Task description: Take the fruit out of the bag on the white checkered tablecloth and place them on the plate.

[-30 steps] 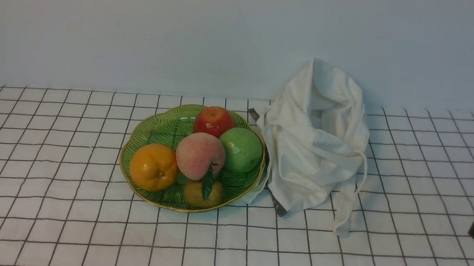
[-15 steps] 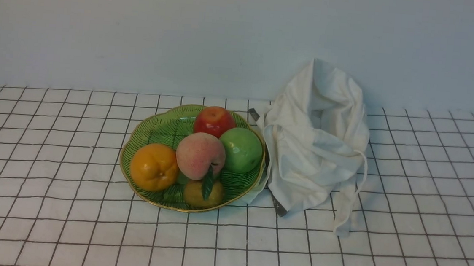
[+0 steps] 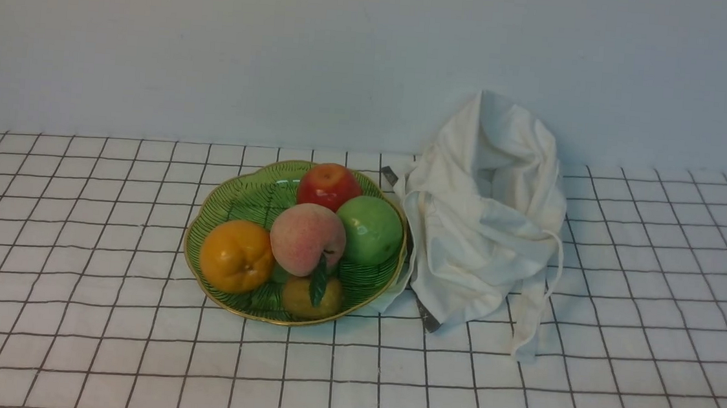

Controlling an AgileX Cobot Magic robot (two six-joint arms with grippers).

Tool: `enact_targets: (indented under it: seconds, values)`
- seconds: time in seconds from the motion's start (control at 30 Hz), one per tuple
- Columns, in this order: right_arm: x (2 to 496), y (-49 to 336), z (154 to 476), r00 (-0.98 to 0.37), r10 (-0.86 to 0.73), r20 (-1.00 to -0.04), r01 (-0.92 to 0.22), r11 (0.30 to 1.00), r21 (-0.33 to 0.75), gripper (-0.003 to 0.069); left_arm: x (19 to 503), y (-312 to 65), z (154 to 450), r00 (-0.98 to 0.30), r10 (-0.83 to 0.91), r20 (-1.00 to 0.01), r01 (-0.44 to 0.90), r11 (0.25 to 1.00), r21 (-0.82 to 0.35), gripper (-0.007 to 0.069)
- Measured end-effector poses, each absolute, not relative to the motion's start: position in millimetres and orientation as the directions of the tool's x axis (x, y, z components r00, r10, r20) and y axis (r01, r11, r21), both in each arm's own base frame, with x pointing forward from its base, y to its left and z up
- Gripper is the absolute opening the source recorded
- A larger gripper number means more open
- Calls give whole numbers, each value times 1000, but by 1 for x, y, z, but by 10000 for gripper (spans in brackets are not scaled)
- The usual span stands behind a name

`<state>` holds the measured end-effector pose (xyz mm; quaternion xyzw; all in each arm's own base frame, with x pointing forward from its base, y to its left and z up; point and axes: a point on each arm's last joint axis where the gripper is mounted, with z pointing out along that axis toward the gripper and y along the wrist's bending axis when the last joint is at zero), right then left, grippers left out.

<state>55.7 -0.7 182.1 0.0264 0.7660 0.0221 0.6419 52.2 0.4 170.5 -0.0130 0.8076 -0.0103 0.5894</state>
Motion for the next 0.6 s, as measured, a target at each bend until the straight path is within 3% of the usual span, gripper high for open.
enact_targets:
  seconds: [0.3, 0.6]
  values:
    - [55, 7, 181, -194, 29, -981, -120, 991, 53, -14, 52, 0, 171, -305, -33, -952, -9, 999, -32, -5]
    - [55, 8, 181, -194, 23, -981, -141, 989, 51, -14, 52, 0, 171, -305, -33, -952, -9, 999, -32, -5]
